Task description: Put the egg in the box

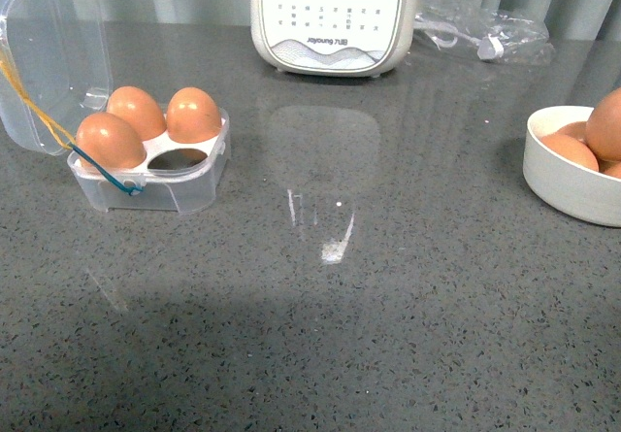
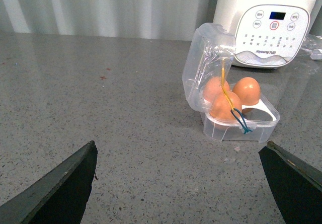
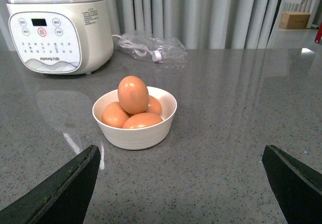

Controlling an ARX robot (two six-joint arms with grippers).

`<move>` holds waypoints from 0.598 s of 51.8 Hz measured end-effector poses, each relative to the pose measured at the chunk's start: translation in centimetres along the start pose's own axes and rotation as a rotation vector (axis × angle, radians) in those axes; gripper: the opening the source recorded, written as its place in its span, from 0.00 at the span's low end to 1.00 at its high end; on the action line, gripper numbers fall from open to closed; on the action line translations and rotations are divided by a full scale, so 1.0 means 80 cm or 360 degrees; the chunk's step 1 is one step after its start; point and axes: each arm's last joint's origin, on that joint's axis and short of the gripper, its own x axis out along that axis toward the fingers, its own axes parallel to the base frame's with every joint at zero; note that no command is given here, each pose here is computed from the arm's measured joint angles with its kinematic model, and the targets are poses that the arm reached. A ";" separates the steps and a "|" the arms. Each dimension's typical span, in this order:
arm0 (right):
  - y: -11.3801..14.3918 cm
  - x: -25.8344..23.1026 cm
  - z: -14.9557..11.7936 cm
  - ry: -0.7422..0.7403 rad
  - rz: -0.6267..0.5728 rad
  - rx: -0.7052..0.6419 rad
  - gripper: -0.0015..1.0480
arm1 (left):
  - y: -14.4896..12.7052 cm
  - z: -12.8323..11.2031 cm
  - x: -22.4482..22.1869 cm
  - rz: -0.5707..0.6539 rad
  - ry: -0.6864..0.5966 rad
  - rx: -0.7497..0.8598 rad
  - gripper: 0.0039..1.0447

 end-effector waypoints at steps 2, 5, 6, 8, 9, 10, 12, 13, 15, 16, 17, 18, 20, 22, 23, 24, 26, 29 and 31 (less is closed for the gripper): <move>0.000 0.000 0.000 0.0000 0.0000 0.0000 0.93 | 0.000 0.000 0.000 0.0000 0.0000 0.0000 0.94; 0.000 0.000 0.000 0.0000 0.0000 0.0000 0.93 | 0.000 0.000 0.000 0.0000 0.0000 0.0000 0.94; 0.000 0.000 0.000 0.0000 0.0000 0.0000 0.93 | 0.000 0.000 0.000 0.0000 0.0000 0.0001 0.94; 0.000 0.000 0.000 0.0000 0.0000 0.0000 0.93 | 0.000 0.000 0.000 0.0000 0.0000 0.0000 0.94; 0.000 0.000 0.000 0.0000 0.0000 0.0000 0.93 | 0.000 0.000 0.000 0.0000 0.0000 0.0001 0.94; 0.000 0.000 0.000 0.0000 0.0000 0.0000 0.93 | 0.000 0.000 0.000 0.0000 0.0000 0.0000 0.94; 0.000 0.000 0.000 0.0000 0.0000 0.0000 0.93 | 0.000 0.000 0.000 0.0000 0.0000 0.0000 0.94; 0.000 0.000 0.000 0.0000 0.0000 0.0000 0.93 | 0.000 0.000 0.000 0.0000 0.0000 0.0000 0.94; 0.000 0.000 0.000 0.0000 0.0000 0.0000 0.93 | 0.000 0.000 0.000 0.0000 0.0000 0.0001 0.94; 0.000 0.000 0.000 0.0000 0.0000 0.0000 0.93 | 0.000 0.000 0.000 0.0000 0.0000 0.0000 0.94; 0.000 0.000 0.000 0.0000 0.0000 0.0000 0.93 | 0.000 0.000 0.000 0.0000 0.0000 0.0001 0.94; 0.000 0.000 0.000 0.0000 0.0000 0.0000 0.93 | 0.000 0.000 0.000 0.0000 0.0000 0.0000 0.94; 0.000 0.000 0.000 0.0000 0.0000 0.0000 0.93 | 0.000 0.000 0.000 0.0000 0.0000 0.0000 0.94; 0.000 0.000 0.000 0.0000 0.0000 0.0000 0.93 | 0.000 0.000 0.000 0.0000 0.0000 0.0000 0.94; 0.000 0.000 0.000 0.0000 0.0000 0.0000 0.93 | 0.000 0.000 0.000 0.0000 0.0000 0.0000 0.94; 0.000 0.000 -0.001 0.0026 -0.0013 0.0013 0.93 | 0.000 0.000 0.000 0.0000 0.0000 0.0000 0.94; -0.002 0.001 0.000 0.0176 -0.0107 0.0097 0.93 | 0.000 0.000 0.000 0.0000 0.0000 0.0000 0.94; -0.008 0.011 0.006 0.0455 -0.0269 0.0193 0.93 | 0.000 0.000 0.000 0.0000 0.0000 0.0001 0.94; -0.011 0.021 0.012 0.0487 -0.0331 0.0174 0.93 | 0.000 0.000 0.000 -0.0001 0.0000 0.0001 0.94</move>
